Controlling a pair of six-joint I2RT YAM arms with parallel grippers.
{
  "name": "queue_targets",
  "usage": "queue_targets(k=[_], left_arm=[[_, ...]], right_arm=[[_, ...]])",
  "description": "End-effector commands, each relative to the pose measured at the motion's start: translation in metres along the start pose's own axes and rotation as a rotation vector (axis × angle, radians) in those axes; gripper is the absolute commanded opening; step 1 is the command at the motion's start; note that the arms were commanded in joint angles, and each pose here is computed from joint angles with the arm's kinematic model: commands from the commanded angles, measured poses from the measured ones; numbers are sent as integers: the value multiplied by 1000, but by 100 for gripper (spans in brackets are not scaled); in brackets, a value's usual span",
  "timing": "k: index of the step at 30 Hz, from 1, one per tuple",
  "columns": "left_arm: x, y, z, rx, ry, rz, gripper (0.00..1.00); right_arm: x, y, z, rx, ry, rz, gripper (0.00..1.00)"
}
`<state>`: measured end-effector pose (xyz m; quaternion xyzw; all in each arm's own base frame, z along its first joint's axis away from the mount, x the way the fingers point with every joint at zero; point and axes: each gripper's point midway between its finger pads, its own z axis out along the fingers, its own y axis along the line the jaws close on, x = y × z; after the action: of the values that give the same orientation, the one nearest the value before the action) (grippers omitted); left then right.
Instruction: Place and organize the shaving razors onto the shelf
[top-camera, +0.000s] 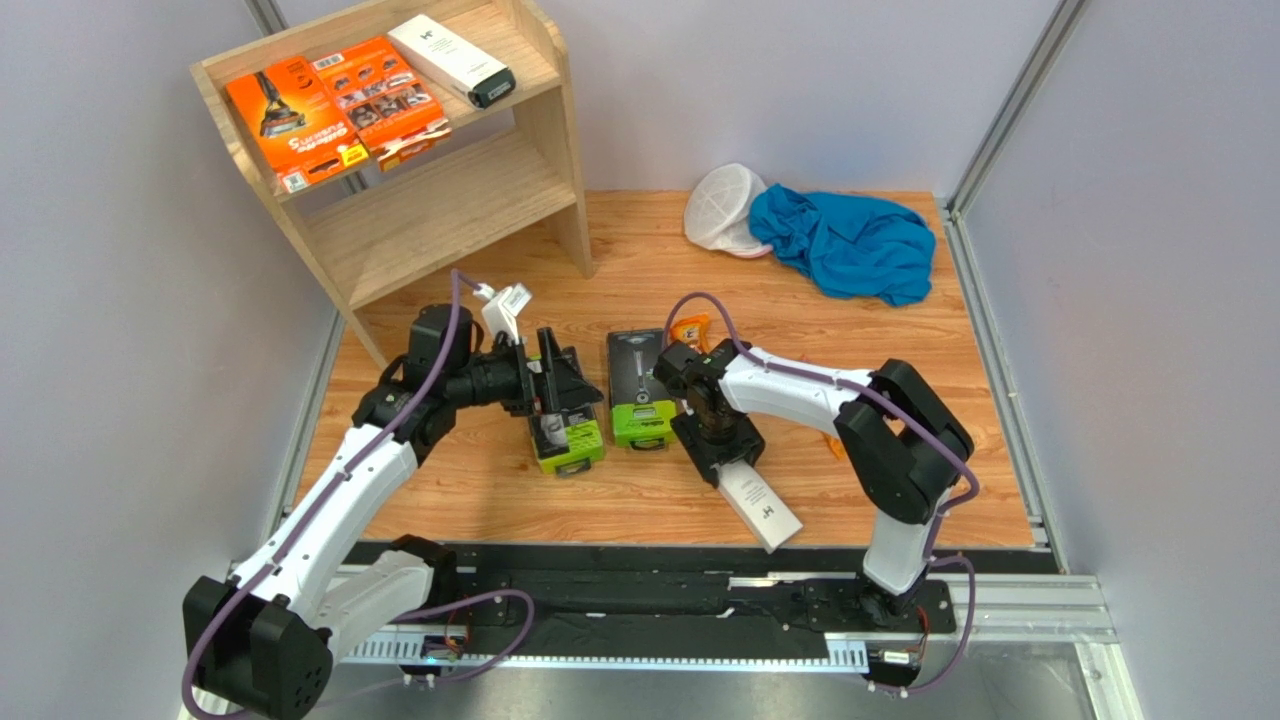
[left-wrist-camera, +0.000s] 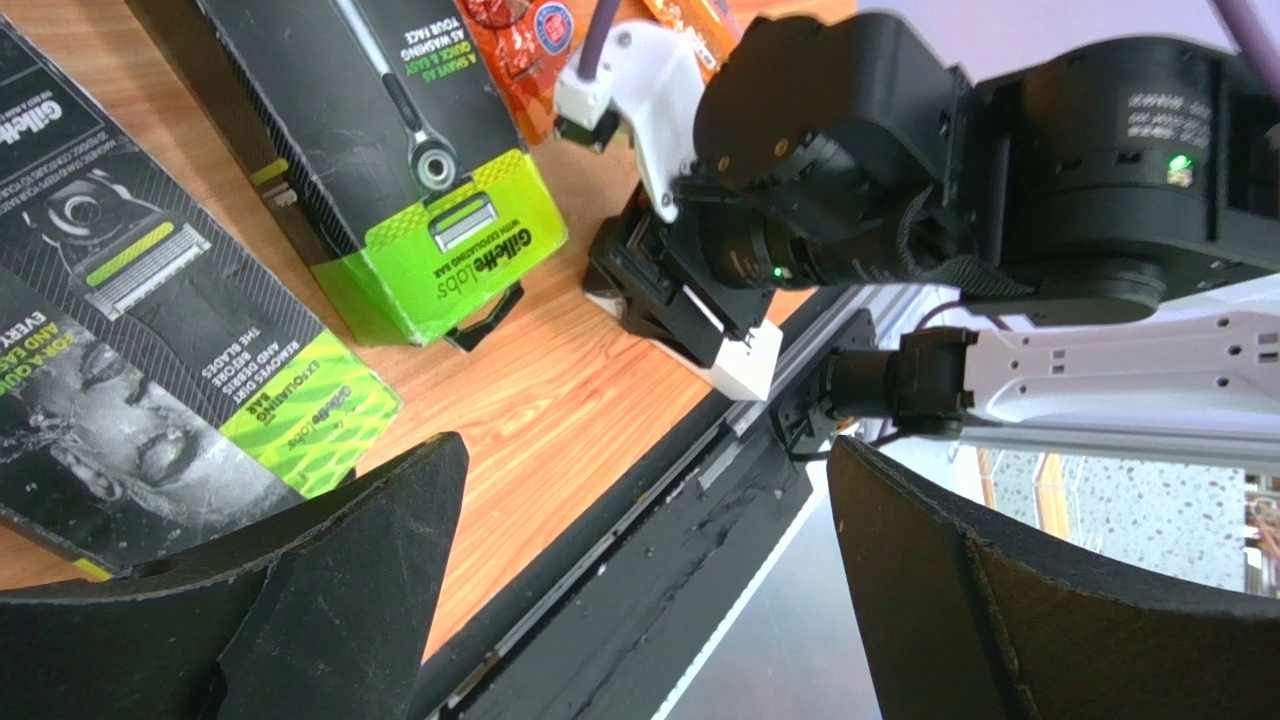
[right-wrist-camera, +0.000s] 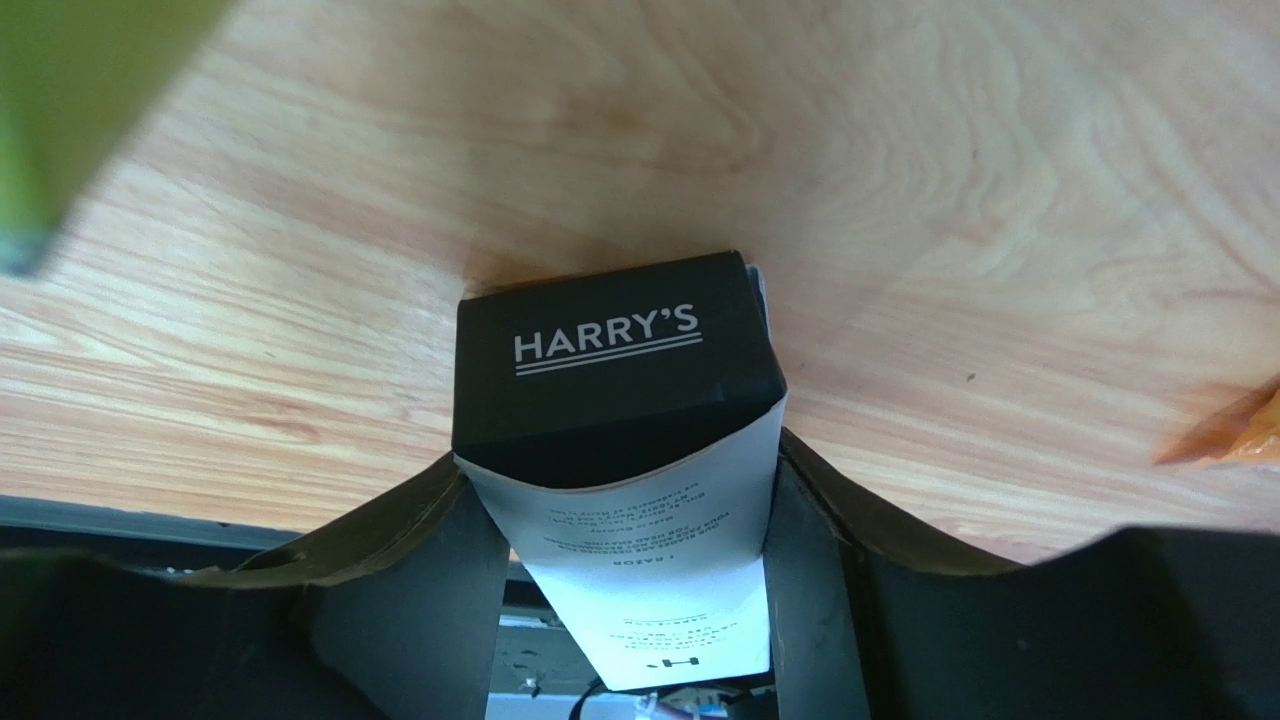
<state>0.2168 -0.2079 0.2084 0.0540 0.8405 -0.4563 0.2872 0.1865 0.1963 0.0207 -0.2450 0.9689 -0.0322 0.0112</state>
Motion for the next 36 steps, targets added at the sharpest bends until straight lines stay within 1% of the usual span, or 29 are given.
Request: queue_targets(k=[1,7,10,12,13,15,20,23,26,27,28,31,34,36], left_arm=[[1,-12,-7,35,10,43,99],[15,-15,-3,55,28,19,99],[19,-27,5,92,32,38,98],[28,-34,13,99,59,47,98],[26,-40,16,107,54,58,97],[34,-47,26,111,78,69,97],[31,-67,46,140,23,95,97],[25,-71,56,133,-25,126,97],[20,-69,67,113,-44,127,97],[22,-65,73,99,-31,113,97],[17,-71,77,115,-53,122,97],[12,-70,91,98,-48,132,96],[8,-70,101,87,-40,142,91],[6,-70,104,83,-45,146,85]], right_arm=[[-34,3,-23,-34,-115,61,27],[-70,0,-78,-129,-302,207,22],[-92,-3,-114,-183,-422,277,21],[-102,-7,-134,-190,-487,319,20],[-111,-6,-152,-205,-537,333,19],[-121,-4,-167,-230,-576,366,19],[-141,8,-206,-346,-677,418,18],[-142,17,-219,-418,-698,423,18],[-140,22,-230,-463,-716,423,18],[-139,24,-231,-481,-712,421,18],[-137,26,-236,-499,-724,416,19],[-136,30,-246,-539,-748,412,19],[-135,31,-250,-552,-755,408,19],[-133,34,-249,-561,-747,398,19]])
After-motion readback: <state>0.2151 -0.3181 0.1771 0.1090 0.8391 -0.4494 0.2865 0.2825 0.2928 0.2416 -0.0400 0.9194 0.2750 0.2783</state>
